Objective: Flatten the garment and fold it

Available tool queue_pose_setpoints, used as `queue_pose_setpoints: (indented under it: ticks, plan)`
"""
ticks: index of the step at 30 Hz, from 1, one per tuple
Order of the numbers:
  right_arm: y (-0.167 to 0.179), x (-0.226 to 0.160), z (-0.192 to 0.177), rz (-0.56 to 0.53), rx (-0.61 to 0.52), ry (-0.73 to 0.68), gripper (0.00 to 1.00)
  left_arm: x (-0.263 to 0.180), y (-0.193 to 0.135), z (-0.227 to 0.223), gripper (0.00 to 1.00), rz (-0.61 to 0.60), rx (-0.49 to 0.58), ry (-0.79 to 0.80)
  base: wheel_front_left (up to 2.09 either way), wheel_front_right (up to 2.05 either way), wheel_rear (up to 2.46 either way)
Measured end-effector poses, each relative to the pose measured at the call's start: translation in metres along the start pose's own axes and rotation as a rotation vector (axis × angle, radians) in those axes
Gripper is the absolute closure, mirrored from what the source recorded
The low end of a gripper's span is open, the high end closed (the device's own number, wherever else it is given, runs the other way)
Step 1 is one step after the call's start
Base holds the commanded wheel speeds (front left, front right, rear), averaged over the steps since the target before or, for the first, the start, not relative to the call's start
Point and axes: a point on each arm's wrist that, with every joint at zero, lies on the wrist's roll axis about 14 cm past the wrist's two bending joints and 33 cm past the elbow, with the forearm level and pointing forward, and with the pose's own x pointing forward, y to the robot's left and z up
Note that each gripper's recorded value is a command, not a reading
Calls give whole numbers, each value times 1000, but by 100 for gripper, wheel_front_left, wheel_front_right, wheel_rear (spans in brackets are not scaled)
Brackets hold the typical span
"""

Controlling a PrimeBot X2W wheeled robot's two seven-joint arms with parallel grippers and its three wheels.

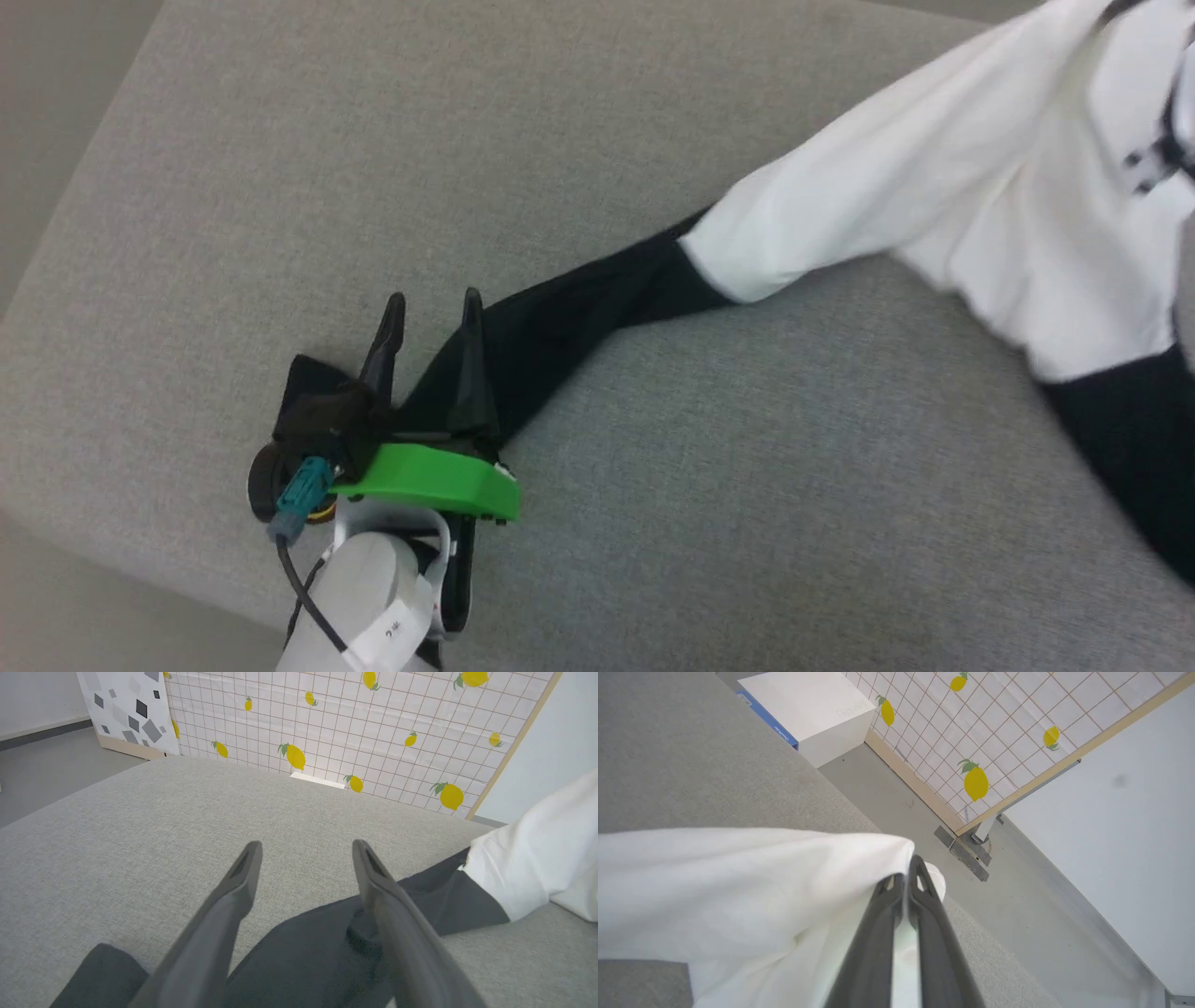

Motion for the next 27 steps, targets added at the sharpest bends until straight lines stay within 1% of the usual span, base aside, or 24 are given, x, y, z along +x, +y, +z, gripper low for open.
queue_pose_setpoints:
  ticks: [2, 4, 9, 13, 17, 19, 21, 23, 24, 27]
  plan:
    - [-13, 13, 0, -40, 15, -12, 100, 2, 1, -1, 0, 6, -1, 2, 0, 0, 0]
    - [-12, 24, -2, -42, 40, -27, 100, 3, 4, -2, 0, 19, -2, 8, 0, 0, 0]
    - [27, 45, 9, 43, 97, -116, 100, 1, 12, -8, 0, 49, 9, 28, 0, 0, 0]
    - [45, 38, 7, 82, 107, -134, 100, -1, 16, -6, 0, 62, 13, 25, 0, 0, 0]
    - [68, 7, 9, 128, 111, -179, 100, -6, 23, -4, 0, 76, 29, 21, 0, 0, 0]
    - [81, -20, 11, 151, 105, -212, 100, -11, 25, -5, 0, 80, 35, 25, 0, 0, 0]
    - [98, -48, 7, 191, 145, -220, 100, -14, 26, -7, 0, 75, 46, 28, 0, 0, 0]
    - [118, -76, -10, 238, 165, -181, 100, -16, 24, -7, 0, 62, 51, 28, 0, 0, 0]
    - [128, -93, -21, 260, 192, -153, 100, -17, 21, -7, 0, 52, 50, 27, 0, 0, 0]
    - [161, -134, -63, 328, 264, -15, 100, -16, 14, -5, 0, 22, 44, 14, 0, 0, 0]
